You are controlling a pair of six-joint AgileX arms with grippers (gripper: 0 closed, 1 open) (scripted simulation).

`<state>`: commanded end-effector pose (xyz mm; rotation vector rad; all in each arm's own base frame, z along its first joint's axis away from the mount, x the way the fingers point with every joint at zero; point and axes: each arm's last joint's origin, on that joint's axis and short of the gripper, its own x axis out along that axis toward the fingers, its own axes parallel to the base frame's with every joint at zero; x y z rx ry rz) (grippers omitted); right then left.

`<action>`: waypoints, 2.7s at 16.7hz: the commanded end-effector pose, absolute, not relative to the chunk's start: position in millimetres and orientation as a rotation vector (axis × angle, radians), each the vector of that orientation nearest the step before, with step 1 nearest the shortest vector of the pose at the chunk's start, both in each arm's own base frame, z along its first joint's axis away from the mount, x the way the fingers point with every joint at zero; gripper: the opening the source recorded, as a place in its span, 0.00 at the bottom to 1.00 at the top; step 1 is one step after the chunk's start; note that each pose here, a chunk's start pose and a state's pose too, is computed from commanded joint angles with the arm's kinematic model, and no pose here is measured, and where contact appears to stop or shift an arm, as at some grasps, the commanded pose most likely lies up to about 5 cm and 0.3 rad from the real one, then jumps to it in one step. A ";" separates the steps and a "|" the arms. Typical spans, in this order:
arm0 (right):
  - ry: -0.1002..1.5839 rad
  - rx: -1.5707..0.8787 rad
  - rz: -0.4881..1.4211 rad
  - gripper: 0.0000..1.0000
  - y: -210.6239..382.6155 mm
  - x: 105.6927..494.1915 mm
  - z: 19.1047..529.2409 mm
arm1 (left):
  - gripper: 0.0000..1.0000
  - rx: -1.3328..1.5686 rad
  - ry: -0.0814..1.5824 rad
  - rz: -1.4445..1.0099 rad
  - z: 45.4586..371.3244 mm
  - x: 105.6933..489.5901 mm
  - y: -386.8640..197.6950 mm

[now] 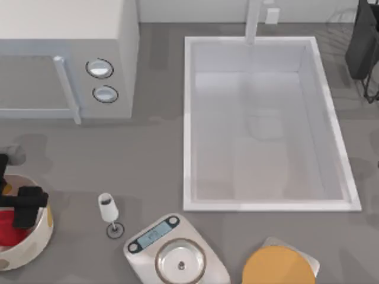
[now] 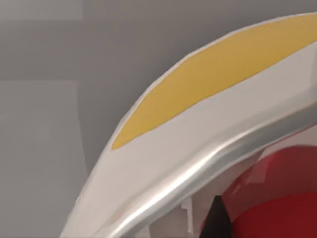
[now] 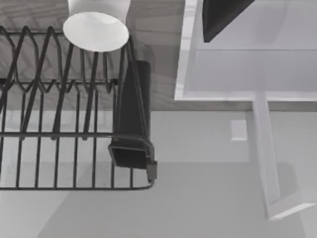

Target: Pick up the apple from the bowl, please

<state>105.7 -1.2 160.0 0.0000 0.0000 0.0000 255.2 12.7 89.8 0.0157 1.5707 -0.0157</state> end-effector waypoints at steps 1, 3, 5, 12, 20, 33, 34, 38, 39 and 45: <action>0.000 0.000 0.000 1.00 -1.2 105.7 160.0 | 0.00 0.026 1.513 -0.034 124.5 248.1 11.1; 0.000 0.000 0.000 1.00 -1.2 105.7 160.0 | 0.00 0.026 1.514 -0.034 127.0 250.0 11.2; 0.000 0.000 0.000 1.00 -1.2 105.7 160.0 | 0.00 0.026 1.519 -0.034 138.0 257.5 11.5; 0.000 0.000 0.000 1.00 -1.2 105.7 160.0 | 0.00 0.025 1.545 -0.036 248.7 286.2 12.7; 0.000 0.000 0.000 1.00 -1.2 105.7 160.0 | 0.00 0.026 1.517 -0.034 369.8 251.0 11.2; 0.000 0.000 0.000 1.00 -1.2 105.7 160.0 | 0.00 0.015 1.558 -0.027 326.3 300.8 -76.2; 0.000 0.000 0.000 1.00 -1.2 105.7 160.0 | 0.00 0.014 1.563 -0.024 315.7 304.9 -100.1; 0.000 0.000 0.000 1.00 -1.2 105.7 160.0 | 0.00 0.016 1.571 -0.016 277.5 308.7 -170.3; 0.000 0.000 0.000 1.00 -1.2 105.7 160.0 | 0.00 0.016 1.571 -0.016 272.1 308.3 -178.5; 0.000 0.000 0.000 1.00 -1.2 105.7 160.0 | 0.00 0.013 1.568 -0.017 270.2 308.2 -181.8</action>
